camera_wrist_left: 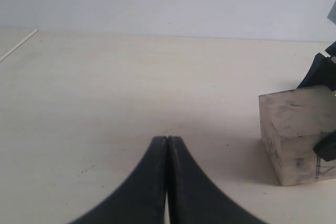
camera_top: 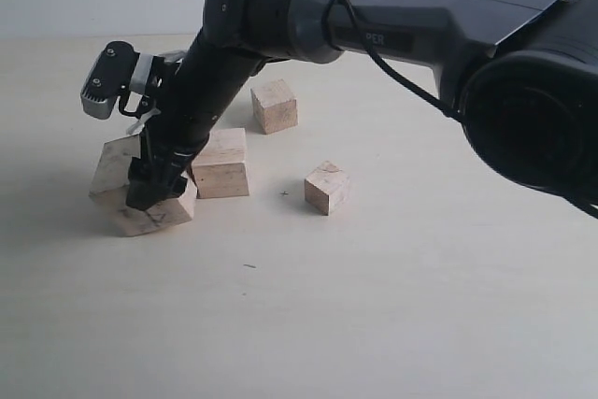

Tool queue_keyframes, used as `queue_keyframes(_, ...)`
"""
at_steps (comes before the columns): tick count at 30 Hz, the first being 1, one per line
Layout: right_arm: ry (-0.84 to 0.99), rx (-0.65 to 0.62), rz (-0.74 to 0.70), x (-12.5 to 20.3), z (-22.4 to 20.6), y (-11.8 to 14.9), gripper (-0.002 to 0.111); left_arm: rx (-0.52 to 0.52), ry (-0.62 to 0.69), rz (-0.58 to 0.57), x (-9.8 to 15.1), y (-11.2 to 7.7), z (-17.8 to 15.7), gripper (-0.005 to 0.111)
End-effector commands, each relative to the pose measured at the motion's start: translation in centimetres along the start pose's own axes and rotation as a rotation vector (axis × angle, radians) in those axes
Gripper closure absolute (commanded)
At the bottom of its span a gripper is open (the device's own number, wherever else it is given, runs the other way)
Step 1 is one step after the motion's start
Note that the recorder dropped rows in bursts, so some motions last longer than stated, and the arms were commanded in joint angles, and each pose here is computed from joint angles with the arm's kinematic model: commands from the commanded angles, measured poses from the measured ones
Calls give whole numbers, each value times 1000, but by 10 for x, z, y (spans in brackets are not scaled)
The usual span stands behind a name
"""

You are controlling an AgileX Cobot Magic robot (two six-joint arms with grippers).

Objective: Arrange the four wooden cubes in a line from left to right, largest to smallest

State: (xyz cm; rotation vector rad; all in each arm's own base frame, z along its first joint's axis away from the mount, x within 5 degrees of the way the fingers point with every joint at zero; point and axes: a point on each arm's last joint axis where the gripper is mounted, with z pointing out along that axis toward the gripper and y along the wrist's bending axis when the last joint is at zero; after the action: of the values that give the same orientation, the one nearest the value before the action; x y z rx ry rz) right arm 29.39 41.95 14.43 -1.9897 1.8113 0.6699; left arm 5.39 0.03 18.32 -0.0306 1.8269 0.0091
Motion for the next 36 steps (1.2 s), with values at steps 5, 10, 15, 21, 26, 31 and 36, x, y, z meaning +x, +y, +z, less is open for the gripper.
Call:
queue_keyframes(5, -17, 25, -34, -9, -11, 0, 27, 5, -16, -4, 0, 0, 0, 107)
queue_keyframes(10, 7, 30, -51, -7, -11, -1, 27, 5, -16, -4, 0, 0, 0, 107)
queue_keyframes(15, 53, 55, -88, -3, -11, -3, 27, 5, -16, -4, 0, 0, 0, 107)
queue_keyframes(21, 66, 62, -94, -1, -11, -4, 27, 5, -16, -4, 0, 0, 0, 107)
queue_keyframes(26, 66, 60, -51, -2, -11, -3, 27, 5, -16, -4, 0, 0, 0, 107)
queue_keyframes(31, 62, 64, -53, -3, -13, -3, 27, 5, -16, -4, 0, 0, 0, 107)
queue_keyframes(36, 41, 80, -63, -10, -25, -2, 20, 5, -16, -4, 0, 0, 0, 107)
